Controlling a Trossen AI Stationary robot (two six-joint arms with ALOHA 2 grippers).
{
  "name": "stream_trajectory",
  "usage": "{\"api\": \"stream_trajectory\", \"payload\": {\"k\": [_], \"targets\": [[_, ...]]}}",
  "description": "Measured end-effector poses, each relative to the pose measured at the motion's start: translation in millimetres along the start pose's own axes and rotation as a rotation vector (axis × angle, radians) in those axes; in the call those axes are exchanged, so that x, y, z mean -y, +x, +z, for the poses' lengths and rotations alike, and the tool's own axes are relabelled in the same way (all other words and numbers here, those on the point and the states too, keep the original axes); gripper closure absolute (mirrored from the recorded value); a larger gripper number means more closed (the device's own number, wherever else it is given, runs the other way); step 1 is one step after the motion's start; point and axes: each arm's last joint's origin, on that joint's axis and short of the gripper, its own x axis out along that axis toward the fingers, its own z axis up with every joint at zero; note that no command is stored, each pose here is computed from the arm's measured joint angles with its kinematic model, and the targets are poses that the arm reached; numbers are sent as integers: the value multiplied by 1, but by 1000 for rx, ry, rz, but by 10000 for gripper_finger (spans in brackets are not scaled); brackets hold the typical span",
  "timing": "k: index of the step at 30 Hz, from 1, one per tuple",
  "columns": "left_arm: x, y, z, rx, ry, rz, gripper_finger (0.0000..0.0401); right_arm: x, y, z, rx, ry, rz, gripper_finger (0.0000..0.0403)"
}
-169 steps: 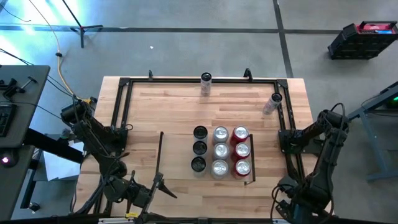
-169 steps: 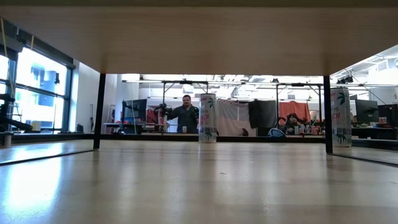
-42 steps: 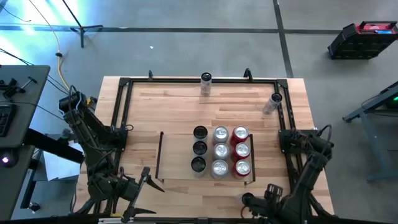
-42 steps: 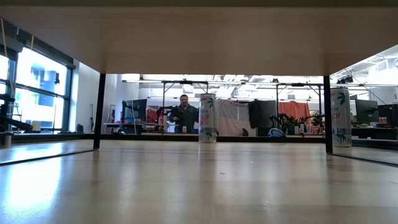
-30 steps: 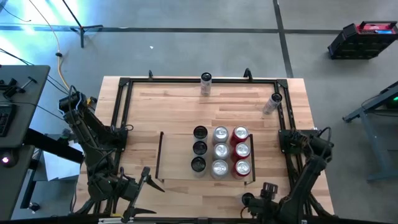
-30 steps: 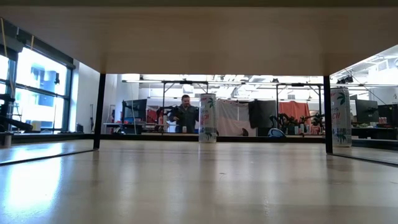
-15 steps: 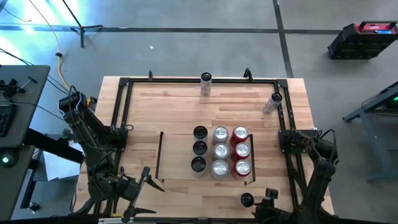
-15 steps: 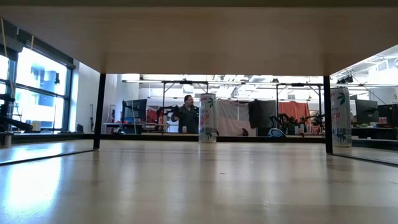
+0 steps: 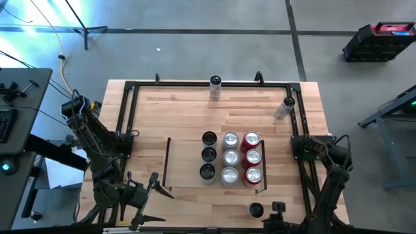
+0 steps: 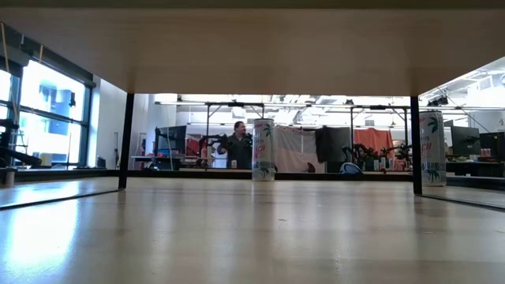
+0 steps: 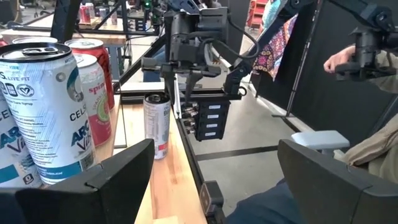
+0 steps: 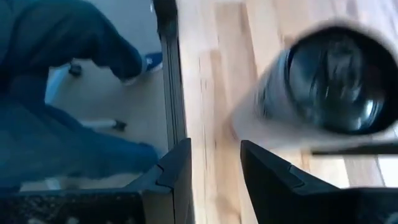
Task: Place canned beverage on shelf
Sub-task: Put the bottom white-pink soda can on the shelf
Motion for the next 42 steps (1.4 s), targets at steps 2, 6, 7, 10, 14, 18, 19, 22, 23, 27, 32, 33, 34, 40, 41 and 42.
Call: {"api": "stream_trajectory", "payload": {"k": [2, 6, 7, 10, 14, 18, 19, 22, 23, 27, 32, 33, 34, 40, 41, 42], "targets": [[0, 0, 0, 0, 0, 0, 71, 1, -2, -5, -32, 0, -13, 281], [4, 6, -4, 12, 17, -2, 71, 10, -4, -11, -40, 15, -117, 281], [6, 8, -6, 16, 25, -4, 71, 12, -3, -12, -32, 22, -140, 281], [9, 14, -12, 22, 42, -6, 71, 13, 1, -9, -7, 19, -169, 281], [11, 17, -17, 8, 37, -2, 71, 11, 8, -11, -4, 12, -183, 281], [12, 20, -21, -1, 35, -1, 71, 4, 19, -14, -3, 3, -173, 281], [13, 21, -21, 1, 34, -1, 71, 2, 21, -14, 1, 5, -162, 281], [14, 23, -25, 0, 35, 0, 71, -2, 24, -9, 35, 7, -128, 281], [15, 25, -27, -5, 40, 2, 71, -3, 25, -7, 53, 12, -120, 281], [15, 32, -36, -29, 58, 15, 71, -8, 28, 1, 121, 1, -79, 281], [13, 39, -43, -47, 48, 31, 71, -9, 28, -2, -24, -10, -12, 281], [13, 39, -43, -48, 48, 32, 71, -8, 27, -4, -54, -6, -16, 281], [13, 40, -43, -47, 47, 33, 71, -6, 26, -7, -82, -6, -33, 281], [9, 42, -43, -52, 9, 43, 71, 10, 32, -18, -62, 25, -207, 281], [8, 43, -43, -59, 4, 40, 71, 11, 35, -19, -53, 28, -212, 281], [7, 44, -43, -64, -2, 32, 71, 11, 38, -19, -44, 29, -213, 281]]}}
